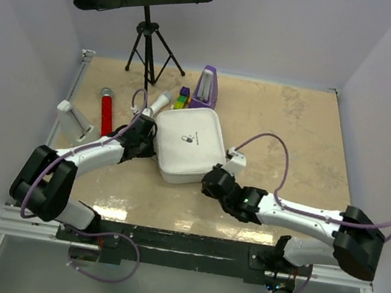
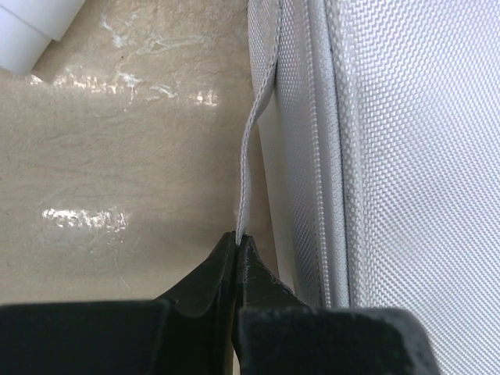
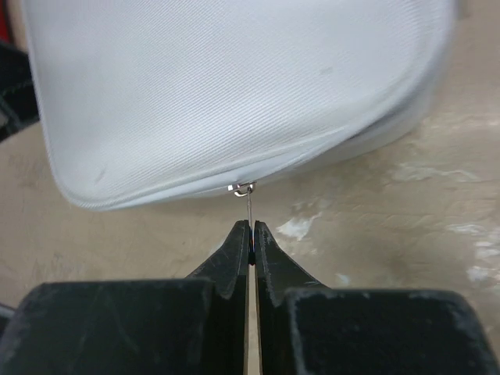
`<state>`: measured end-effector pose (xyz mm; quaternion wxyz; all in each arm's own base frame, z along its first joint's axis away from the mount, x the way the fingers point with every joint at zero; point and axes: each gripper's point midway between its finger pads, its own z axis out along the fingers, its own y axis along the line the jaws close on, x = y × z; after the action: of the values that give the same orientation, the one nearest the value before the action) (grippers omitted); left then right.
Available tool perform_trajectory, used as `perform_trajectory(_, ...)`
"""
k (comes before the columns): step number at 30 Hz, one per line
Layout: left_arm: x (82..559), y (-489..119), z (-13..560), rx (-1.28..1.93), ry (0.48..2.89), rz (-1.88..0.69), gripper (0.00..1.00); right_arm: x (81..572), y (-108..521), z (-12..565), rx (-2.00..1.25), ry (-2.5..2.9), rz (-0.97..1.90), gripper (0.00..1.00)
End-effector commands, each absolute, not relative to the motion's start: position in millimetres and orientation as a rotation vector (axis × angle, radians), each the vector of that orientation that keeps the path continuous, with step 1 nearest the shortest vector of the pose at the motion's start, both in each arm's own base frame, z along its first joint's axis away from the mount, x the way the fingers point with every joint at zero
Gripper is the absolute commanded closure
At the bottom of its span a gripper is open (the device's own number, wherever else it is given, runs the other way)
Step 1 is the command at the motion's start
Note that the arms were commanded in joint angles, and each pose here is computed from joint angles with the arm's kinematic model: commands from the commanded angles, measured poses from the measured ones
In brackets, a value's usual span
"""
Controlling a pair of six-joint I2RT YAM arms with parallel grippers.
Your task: Organize the medicine kit
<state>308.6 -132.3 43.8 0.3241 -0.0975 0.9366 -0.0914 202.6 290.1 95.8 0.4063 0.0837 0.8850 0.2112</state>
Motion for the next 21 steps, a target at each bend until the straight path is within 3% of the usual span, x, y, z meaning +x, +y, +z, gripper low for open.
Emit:
perform_trajectory(1, 321.1, -89.9, 31.3, -0.211, 2.464, 0.049, 1.00, 218.7, 223.4, 92.8, 0.458, 2.191, 0.453, 1.00)
perform_trajectory(8, 328.9, -87.5, 21.5, -0.174, 2.496, 0.113, 1.00, 240.0, 172.2, 108.4, 0.696, 2.031, 0.427, 1.00)
perform_trajectory(15, 331.5, -92.9, 25.3, -0.179, 2.484, 0.076, 1.00, 262.1, 189.9, 114.9, 0.495, 2.016, 0.423, 1.00)
perform_trajectory(16, 331.2, -93.3, 29.3, -0.199, 2.477, 0.062, 0.91, 264.4, 191.8, 111.1, 0.469, 2.035, 0.385, 1.00)
perform_trajectory(19, 328.3, -97.1, 48.9, -0.258, 2.445, -0.003, 0.45, 259.9, 206.2, 108.7, 0.394, 2.067, 0.390, 1.00)
perform_trajectory(21, 322.7, -95.9, 65.1, -0.316, 2.410, -0.053, 0.26, 254.0, 216.9, 110.6, 0.339, 2.080, 0.416, 1.00)
